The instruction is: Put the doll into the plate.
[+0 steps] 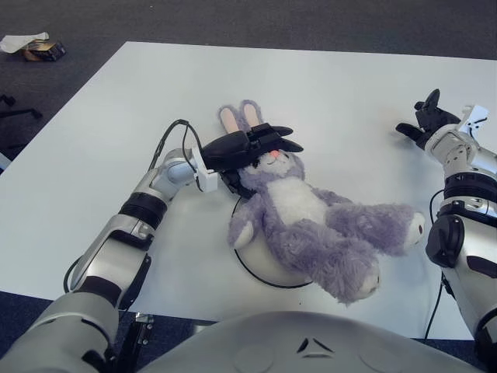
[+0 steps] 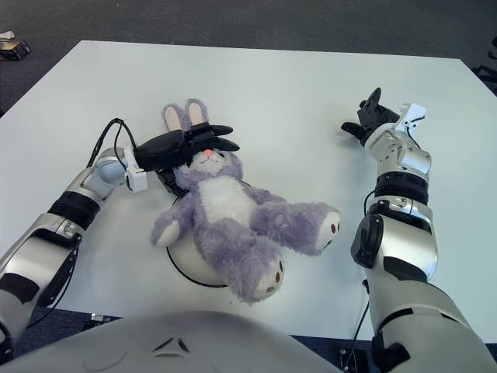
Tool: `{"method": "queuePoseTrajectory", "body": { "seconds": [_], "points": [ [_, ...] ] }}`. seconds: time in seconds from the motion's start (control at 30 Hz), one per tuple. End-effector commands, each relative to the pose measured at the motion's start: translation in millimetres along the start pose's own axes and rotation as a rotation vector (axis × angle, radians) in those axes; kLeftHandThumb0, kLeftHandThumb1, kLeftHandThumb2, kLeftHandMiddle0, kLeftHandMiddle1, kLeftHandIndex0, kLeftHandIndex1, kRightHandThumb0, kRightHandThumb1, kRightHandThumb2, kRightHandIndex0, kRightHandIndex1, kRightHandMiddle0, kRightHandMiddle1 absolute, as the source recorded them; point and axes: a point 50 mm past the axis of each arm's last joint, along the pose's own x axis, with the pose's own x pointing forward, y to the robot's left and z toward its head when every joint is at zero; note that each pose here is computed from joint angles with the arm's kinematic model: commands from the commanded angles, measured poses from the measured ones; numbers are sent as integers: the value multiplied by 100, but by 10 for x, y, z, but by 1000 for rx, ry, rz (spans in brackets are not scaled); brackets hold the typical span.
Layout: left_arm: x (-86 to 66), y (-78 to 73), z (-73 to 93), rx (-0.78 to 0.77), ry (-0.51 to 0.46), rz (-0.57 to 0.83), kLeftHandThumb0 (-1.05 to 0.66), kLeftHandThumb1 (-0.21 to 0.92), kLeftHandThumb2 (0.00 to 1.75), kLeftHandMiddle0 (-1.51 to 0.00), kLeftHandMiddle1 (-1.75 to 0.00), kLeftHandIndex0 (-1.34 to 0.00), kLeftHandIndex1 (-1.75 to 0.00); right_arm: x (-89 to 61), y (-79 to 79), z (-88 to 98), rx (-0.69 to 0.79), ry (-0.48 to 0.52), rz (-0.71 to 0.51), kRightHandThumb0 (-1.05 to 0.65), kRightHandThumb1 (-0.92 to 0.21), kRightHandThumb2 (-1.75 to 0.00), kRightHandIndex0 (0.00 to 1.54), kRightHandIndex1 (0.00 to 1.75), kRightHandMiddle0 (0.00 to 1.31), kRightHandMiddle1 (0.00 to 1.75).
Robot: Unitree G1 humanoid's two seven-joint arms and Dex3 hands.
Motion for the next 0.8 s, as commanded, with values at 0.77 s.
{"method": "queuePoseTrajectory", "body": {
  "seconds": [0.77],
  "points": [
    [-145, 491, -39, -56, -37, -153, -105, 92, 74, 0, -2, 0, -42, 24, -27, -53, -19, 27, -11, -72, -92, -84, 40, 175, 0, 168]
  ]
}}
